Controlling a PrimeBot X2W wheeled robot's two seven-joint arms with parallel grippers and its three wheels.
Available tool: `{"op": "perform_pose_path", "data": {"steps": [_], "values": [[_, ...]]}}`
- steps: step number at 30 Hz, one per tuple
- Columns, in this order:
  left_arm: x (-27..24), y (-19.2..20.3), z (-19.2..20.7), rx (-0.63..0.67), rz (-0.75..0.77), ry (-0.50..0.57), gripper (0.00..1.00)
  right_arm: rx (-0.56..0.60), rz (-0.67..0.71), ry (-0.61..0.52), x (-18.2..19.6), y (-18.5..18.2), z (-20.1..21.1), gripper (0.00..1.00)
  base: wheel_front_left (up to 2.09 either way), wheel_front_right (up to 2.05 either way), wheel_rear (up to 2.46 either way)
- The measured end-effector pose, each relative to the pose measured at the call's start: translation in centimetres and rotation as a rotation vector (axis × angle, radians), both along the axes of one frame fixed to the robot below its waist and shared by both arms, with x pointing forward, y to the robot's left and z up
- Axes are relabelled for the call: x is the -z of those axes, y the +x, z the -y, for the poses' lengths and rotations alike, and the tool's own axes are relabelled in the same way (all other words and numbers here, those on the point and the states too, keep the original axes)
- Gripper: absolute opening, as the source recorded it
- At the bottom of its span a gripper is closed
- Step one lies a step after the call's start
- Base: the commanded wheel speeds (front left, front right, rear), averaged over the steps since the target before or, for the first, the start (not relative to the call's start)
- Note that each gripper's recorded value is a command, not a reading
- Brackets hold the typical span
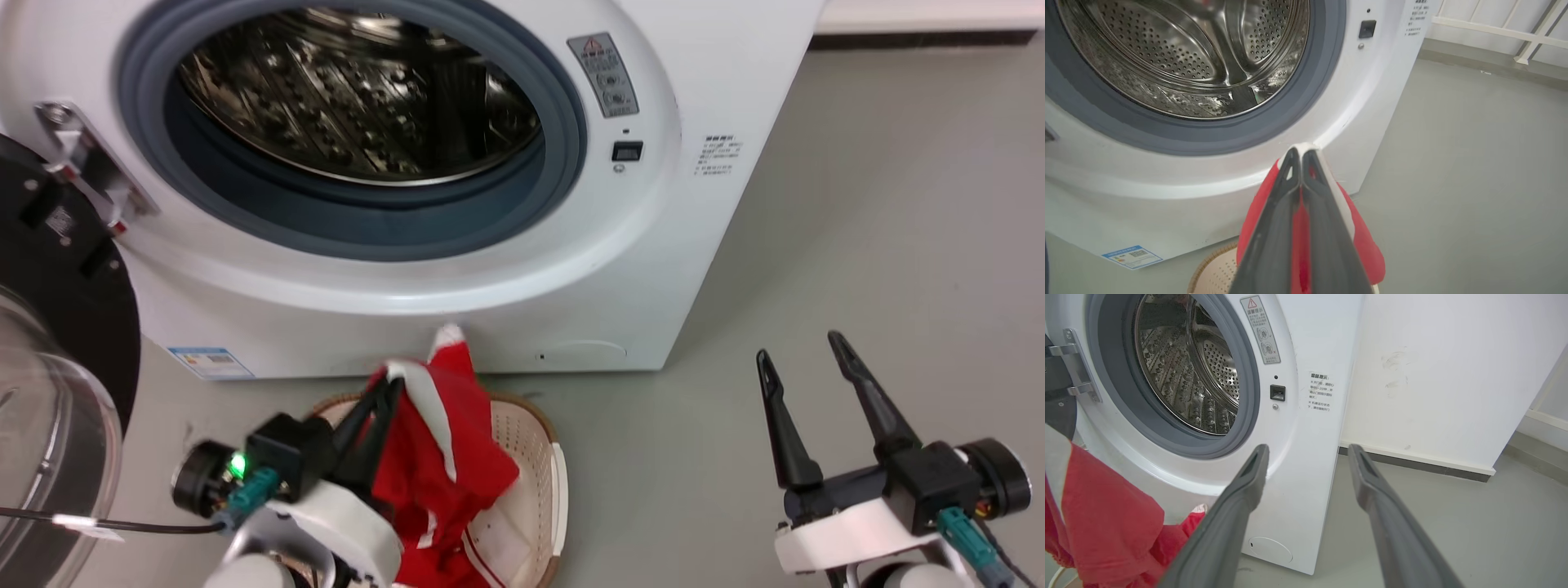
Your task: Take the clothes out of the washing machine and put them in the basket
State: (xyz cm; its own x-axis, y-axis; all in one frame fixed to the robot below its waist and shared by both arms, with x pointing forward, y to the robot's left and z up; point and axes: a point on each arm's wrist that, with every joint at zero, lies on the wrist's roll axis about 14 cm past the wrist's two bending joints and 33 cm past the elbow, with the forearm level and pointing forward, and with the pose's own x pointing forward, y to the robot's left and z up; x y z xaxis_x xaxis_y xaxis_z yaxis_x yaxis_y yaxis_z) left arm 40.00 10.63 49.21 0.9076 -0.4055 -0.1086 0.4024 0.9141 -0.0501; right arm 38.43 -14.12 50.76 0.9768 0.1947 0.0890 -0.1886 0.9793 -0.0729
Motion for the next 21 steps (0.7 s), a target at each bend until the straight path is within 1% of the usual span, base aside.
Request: {"op": "perform_pose_path", "data": {"steps": [6, 8, 12, 17, 21], "values": [[7.7, -0.7, -0.1, -0.008, -0.199, 0.016, 0.0, 0.017, -0.015, -0.016, 0.9, 2.0, 0.6, 1.0, 0.0, 0.0, 0.0], [10.3, -0.7, -0.2, 0.005, -0.25, 0.051, 0.0, 0.025, -0.029, -0.025, 1.6, 2.6, 1.0, 1.0, 0.0, 0.0, 0.0], [15.4, -0.3, 0.3, 0.016, -0.376, 0.071, 0.0, 0.031, -0.051, -0.032, 2.8, 4.1, 1.2, 1.0, 0.0, 0.0, 0.0], [21.6, 0.2, 0.2, 0.035, -0.524, 0.144, 0.0, 0.033, -0.076, -0.035, 4.6, 6.1, 1.4, 1.0, 0.0, 0.0, 0.0], [25.7, 0.5, 0.8, 0.086, -0.622, 0.206, 0.0, 0.038, -0.094, -0.036, 6.1, 7.6, 1.7, 1.0, 0.0, 0.0, 0.0]]}}
